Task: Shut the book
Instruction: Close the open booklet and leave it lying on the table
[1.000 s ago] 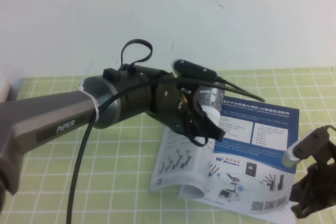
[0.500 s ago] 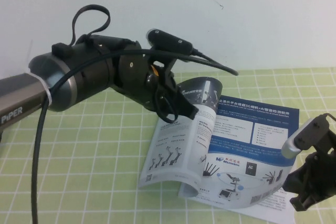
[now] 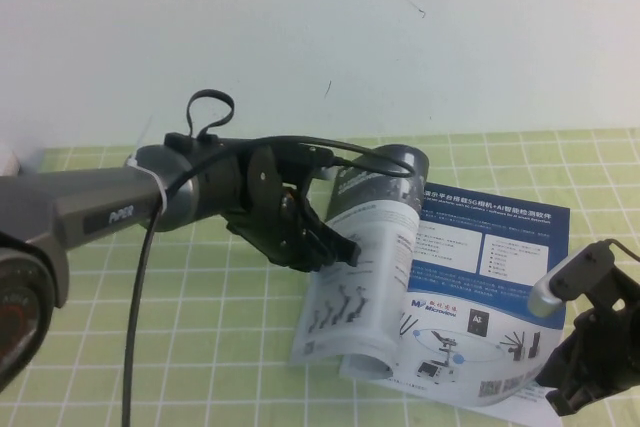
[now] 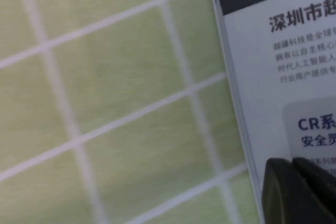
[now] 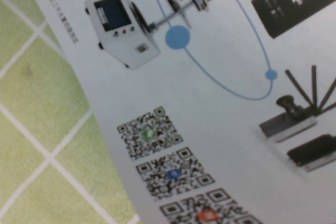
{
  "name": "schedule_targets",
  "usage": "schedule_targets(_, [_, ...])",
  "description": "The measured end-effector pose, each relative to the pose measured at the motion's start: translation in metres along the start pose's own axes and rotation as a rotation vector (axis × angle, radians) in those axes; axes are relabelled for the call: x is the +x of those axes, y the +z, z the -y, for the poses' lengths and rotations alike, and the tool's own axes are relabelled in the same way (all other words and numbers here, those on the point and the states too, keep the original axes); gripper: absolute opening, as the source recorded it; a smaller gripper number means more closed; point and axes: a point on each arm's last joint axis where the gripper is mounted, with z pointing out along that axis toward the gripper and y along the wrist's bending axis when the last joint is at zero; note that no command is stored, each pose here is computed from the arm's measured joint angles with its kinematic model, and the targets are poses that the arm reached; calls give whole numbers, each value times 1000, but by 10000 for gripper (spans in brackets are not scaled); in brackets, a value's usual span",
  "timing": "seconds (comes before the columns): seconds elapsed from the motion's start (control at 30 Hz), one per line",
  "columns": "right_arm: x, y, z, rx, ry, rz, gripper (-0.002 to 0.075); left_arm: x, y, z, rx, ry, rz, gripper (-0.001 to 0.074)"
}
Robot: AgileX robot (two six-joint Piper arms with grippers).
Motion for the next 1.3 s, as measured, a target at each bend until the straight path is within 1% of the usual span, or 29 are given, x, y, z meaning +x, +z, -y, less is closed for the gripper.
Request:
schedule_targets(0.1, [0, 0, 0, 0, 0, 0, -3, 3, 3, 30, 72, 25, 18, -3])
schedule_targets(0.2, [0, 0, 0, 0, 0, 0, -3, 7, 4, 59, 173, 53, 28, -3])
schedule_targets(0.27, [0, 0, 0, 1, 1, 0, -3, 10, 3, 79, 260, 63, 40, -3])
schedule_targets(0.33, [0, 0, 0, 3, 1, 0, -3, 9, -4, 94, 351, 50, 68, -3])
schedule_targets(0.47, [0, 0, 1, 12, 1, 1, -3, -2, -33, 112, 491, 103, 182, -3])
schedule_targets(0.53, [0, 0, 1, 10, 1, 1, -3, -7, -51, 116, 513, 153, 242, -3])
schedule_targets(0.6, [1, 0, 1, 7, 0, -6, -3, -10, -68, 117, 508, 209, 282, -3])
schedule_targets(0.73, [1, -10, -1, 32, -59, -34, -3, -11, -112, 117, 457, 344, 327, -3])
schedule_targets(0.8, [1, -19, -1, 58, -95, -47, -3, -8, -137, 113, 404, 407, 319, -3])
schedule_targets(0.9, [-2, -40, 2, 119, -113, -35, -3, -2, -171, 98, 287, 461, 285, -3])
schedule_targets(1.0, [-9, -66, 6, 197, -114, 26, -3, 5, -207, 76, 113, 484, 273, -3])
schedule_targets(1.07, [-14, -85, 6, 244, -119, 83, -3, 9, -235, 61, -5, 452, 313, -3])
schedule_targets(1.17, [-20, -116, 0, 319, -131, 186, -3, 23, -281, 42, -137, 361, 438, -3])
schedule_targets(1.23, [-21, -135, -8, 354, -131, 258, -3, 37, -306, 33, -202, 316, 524, -3])
schedule_targets(1.3, [-22, -151, -18, 358, -116, 328, -3, 55, -330, 25, -247, 280, 613, -3])
